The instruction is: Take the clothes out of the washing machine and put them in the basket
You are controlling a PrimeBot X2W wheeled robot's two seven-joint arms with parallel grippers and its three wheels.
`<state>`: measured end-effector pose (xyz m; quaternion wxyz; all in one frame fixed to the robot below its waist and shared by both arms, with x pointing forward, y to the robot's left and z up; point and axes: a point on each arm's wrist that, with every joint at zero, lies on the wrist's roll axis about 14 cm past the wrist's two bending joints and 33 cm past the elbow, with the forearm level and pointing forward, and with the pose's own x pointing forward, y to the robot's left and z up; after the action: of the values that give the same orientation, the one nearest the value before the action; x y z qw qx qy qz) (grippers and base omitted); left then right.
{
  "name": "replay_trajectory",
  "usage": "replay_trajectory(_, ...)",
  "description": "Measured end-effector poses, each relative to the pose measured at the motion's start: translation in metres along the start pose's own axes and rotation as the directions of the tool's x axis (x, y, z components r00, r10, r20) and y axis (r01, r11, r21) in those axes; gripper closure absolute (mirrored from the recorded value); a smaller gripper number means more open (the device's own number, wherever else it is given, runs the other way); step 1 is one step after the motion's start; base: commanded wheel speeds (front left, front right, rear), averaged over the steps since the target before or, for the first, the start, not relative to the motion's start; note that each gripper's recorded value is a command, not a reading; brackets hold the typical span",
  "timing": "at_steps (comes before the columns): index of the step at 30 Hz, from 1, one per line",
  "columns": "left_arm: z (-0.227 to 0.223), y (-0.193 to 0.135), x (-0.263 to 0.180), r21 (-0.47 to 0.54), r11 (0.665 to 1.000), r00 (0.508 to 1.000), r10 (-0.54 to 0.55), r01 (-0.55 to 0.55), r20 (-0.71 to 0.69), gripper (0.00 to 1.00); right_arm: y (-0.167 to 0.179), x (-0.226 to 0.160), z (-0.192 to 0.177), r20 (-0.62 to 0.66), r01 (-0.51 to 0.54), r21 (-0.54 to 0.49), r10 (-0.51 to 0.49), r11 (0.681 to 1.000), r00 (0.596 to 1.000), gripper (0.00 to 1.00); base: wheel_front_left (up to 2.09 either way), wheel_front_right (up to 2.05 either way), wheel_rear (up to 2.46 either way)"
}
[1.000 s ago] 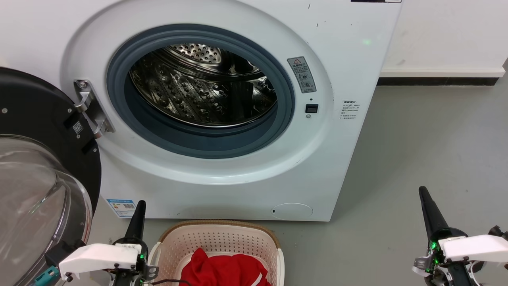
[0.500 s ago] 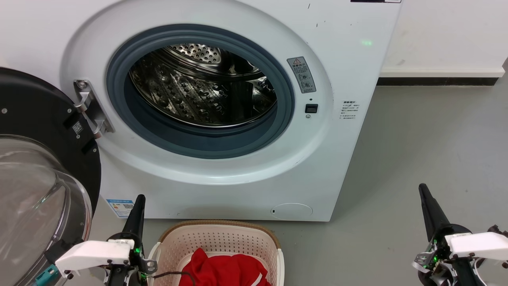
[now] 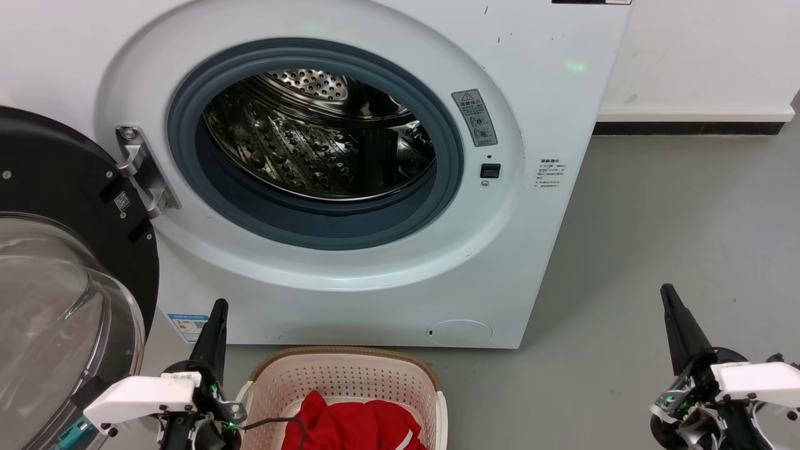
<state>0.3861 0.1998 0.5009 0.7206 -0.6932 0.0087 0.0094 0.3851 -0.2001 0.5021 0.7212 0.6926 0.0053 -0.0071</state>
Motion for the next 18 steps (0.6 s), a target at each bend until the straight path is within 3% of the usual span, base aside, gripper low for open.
replay_trajectory(18, 0.0003, -0.0044, 0.0021, -0.041, 0.999, 1.0, -0.019, 0.019, -0.002, 1.0, 0.0025, 0.0023, 0.0004, -0.002, -0.008, 0.042, 0.008, 0.999, 1.0, 1.0, 0.0, 0.0, 0.0)
